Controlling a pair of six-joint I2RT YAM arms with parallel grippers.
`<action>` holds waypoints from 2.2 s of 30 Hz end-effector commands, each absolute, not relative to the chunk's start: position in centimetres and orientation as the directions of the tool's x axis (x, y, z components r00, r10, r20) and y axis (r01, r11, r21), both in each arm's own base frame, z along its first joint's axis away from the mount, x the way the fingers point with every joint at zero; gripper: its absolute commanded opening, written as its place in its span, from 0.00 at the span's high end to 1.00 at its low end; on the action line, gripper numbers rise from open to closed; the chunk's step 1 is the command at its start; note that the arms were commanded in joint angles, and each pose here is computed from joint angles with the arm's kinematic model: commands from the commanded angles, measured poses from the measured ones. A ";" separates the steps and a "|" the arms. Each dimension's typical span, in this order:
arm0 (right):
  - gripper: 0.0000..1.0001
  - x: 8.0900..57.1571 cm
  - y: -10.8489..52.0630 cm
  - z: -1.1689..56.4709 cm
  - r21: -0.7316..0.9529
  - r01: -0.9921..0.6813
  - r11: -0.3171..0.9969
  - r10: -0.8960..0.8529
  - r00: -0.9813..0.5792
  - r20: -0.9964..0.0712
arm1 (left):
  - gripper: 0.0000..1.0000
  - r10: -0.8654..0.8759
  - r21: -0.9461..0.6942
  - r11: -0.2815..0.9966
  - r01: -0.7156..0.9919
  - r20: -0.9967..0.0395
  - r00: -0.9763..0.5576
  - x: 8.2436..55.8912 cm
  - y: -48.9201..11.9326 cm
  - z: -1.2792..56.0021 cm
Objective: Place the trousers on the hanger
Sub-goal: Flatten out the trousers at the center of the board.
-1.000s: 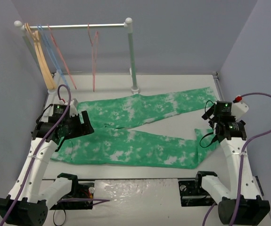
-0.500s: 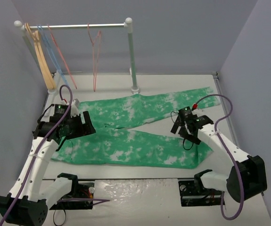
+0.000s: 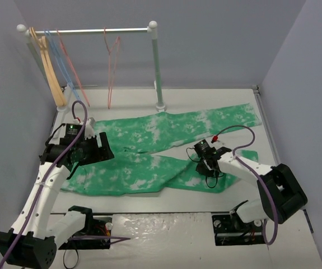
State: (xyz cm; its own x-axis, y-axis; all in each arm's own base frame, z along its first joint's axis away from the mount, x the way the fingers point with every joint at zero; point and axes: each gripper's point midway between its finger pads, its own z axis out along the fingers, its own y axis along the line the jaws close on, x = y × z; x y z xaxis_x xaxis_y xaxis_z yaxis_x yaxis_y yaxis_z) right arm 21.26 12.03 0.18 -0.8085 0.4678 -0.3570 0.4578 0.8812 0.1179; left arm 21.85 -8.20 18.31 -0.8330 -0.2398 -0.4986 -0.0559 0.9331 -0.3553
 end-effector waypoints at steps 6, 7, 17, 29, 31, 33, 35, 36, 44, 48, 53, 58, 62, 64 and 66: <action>1.00 30.8 24.5 -0.6 0.212 0.026 0.977 0.132 -0.855 -0.501 | 0.26 -0.223 -0.333 0.942 -0.031 -0.556 -0.801 22.4 -7.8 20.2; 1.00 31.6 26.3 0.1 0.202 -0.047 0.978 0.068 -0.846 -0.528 | 0.26 -0.223 -0.330 0.943 -0.033 -0.557 -0.800 22.5 -7.7 20.2; 0.63 36.6 27.3 9.5 -0.081 -0.257 0.963 -0.240 -0.683 -0.690 | 0.26 -0.285 -0.420 0.906 -0.050 -0.519 -0.806 23.5 -10.0 18.9; 0.46 36.0 11.8 13.3 -0.161 0.247 0.955 0.058 -0.692 -0.719 | 0.27 -0.279 -0.433 0.901 -0.029 -0.525 -0.804 24.7 -11.6 19.1; 0.49 36.4 10.7 12.1 -0.154 0.293 0.944 0.104 -0.705 -0.702 | 0.27 -0.274 -0.430 0.902 -0.027 -0.524 -0.807 24.6 -11.6 19.0; 0.51 37.0 10.3 10.8 -0.144 0.319 0.937 0.141 -0.719 -0.681 | 0.27 -0.271 -0.428 0.903 -0.025 -0.522 -0.809 24.6 -11.6 19.0; 0.52 37.9 10.6 9.6 -0.128 0.328 0.936 0.165 -0.731 -0.662 | 0.27 -0.267 -0.428 0.904 -0.023 -0.522 -0.810 24.4 -11.7 19.1; 0.53 38.4 10.8 9.2 -0.119 0.331 0.936 0.175 -0.732 -0.659 | 0.27 -0.265 -0.427 0.904 -0.021 -0.521 -0.811 24.3 -11.7 19.1; 0.55 40.1 10.8 5.0 -0.083 0.372 0.925 0.248 -0.754 -0.608 | 0.27 -0.252 -0.411 0.912 -0.019 -0.521 -0.816 23.2 -11.2 19.2; 0.58 40.1 10.7 3.4 -0.095 0.379 0.921 0.253 -0.763 -0.594 | 0.27 -0.251 -0.405 0.914 -0.025 -0.518 -0.818 22.6 -10.9 18.9; 0.66 40.5 10.2 2.9 -0.113 0.399 0.910 0.256 -0.755 -0.604 | 0.27 -0.244 -0.398 0.917 -0.026 -0.509 -0.825 22.2 -10.8 18.6; 0.89 40.6 9.1 4.3 -0.119 0.421 0.899 0.257 -0.730 -0.634 | 0.27 -0.236 -0.393 0.919 -0.016 -0.518 -0.822 22.4 -10.8 18.9; 0.98 39.5 7.9 8.8 -0.063 0.463 0.884 0.291 -0.652 -0.700 | 0.26 -0.222 -0.386 0.922 -0.006 -0.518 -0.826 22.7 -10.8 18.9; 0.99 37.6 6.8 11.4 -0.012 0.501 0.865 0.334 -0.594 -0.732 | 0.27 -0.217 -0.384 0.923 -0.001 -0.519 -0.827 22.8 -10.9 18.9; 1.00 34.8 5.5 12.7 0.036 0.543 0.839 0.386 -0.549 -0.742 | 0.26 -0.215 -0.386 0.923 0.005 -0.524 -0.824 23.0 -10.9 19.1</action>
